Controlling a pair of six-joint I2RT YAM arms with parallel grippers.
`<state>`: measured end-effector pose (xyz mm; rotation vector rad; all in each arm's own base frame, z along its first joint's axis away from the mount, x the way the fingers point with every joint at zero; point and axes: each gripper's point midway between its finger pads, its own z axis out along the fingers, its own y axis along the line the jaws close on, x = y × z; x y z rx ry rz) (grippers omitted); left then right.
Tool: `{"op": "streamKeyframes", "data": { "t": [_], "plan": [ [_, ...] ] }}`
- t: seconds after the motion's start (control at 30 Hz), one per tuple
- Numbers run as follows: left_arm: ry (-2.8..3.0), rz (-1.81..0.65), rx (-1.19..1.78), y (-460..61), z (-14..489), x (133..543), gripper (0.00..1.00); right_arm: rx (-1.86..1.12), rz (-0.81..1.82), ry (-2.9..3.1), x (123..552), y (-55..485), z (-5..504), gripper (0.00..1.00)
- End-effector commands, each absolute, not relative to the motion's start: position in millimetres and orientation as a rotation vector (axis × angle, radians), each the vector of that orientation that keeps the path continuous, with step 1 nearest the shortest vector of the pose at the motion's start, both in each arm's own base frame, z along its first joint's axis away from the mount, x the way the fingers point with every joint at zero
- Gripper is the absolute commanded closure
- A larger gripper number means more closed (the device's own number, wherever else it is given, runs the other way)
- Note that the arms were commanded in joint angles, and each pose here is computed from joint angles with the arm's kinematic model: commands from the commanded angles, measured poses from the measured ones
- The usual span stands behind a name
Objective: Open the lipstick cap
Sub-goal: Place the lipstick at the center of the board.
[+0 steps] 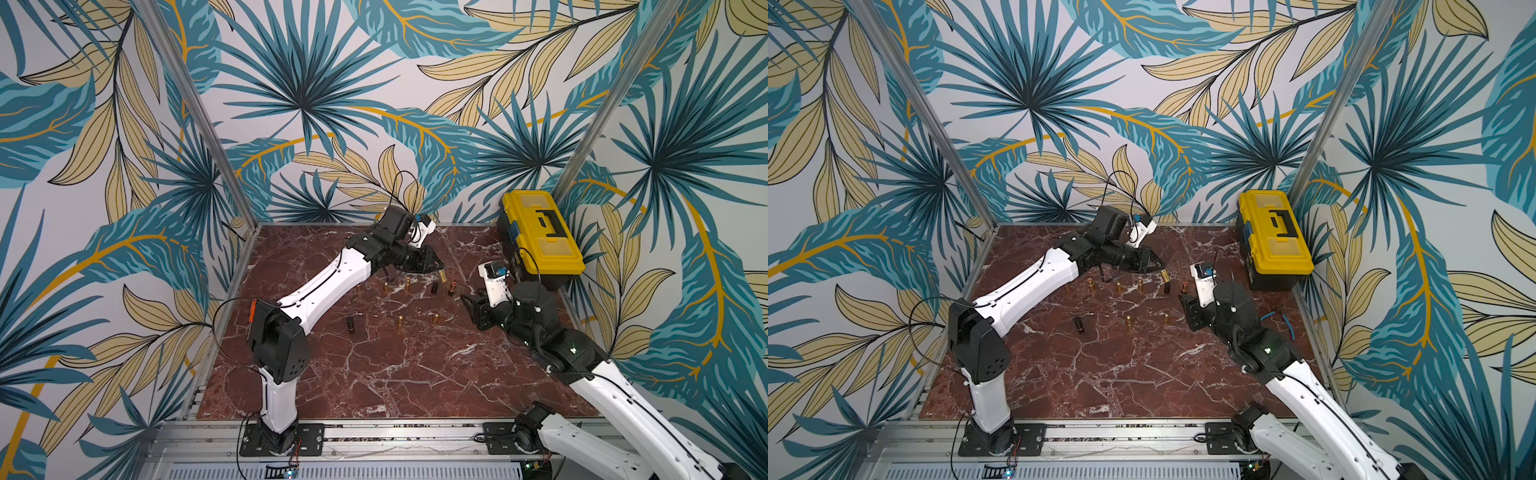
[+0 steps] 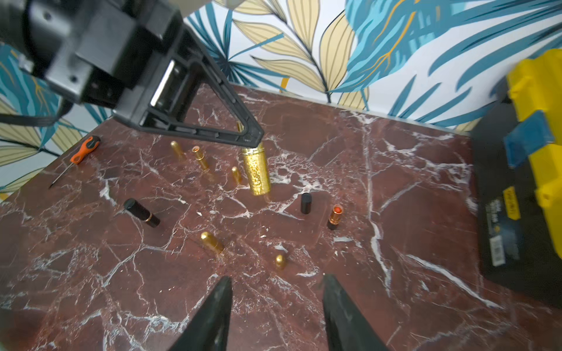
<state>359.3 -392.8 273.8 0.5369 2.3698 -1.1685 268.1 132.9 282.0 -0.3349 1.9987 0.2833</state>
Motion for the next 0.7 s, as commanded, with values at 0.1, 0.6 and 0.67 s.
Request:
{"op": "streamKeyframes", "data": {
  "t": [0.1, 0.6, 0.67],
  "plan": [
    [2.267, -0.81, 0.729, -429.1, 242.2, 370.0, 0.93, -0.095, 0.062, 1.977, 252.3, 71.9, 308.5, 0.5],
    [2.124, -0.62, 0.94, -476.1, 138.7, 340.4, 0.93, 0.048, -0.063, 1.939, 239.6, 36.0, 306.8, 0.48],
    [2.113, -0.591, 0.96, -476.2, 130.0, 338.4, 0.93, 0.039, -0.06, 1.948, 240.1, 37.7, 305.2, 0.48]
  ]
}}
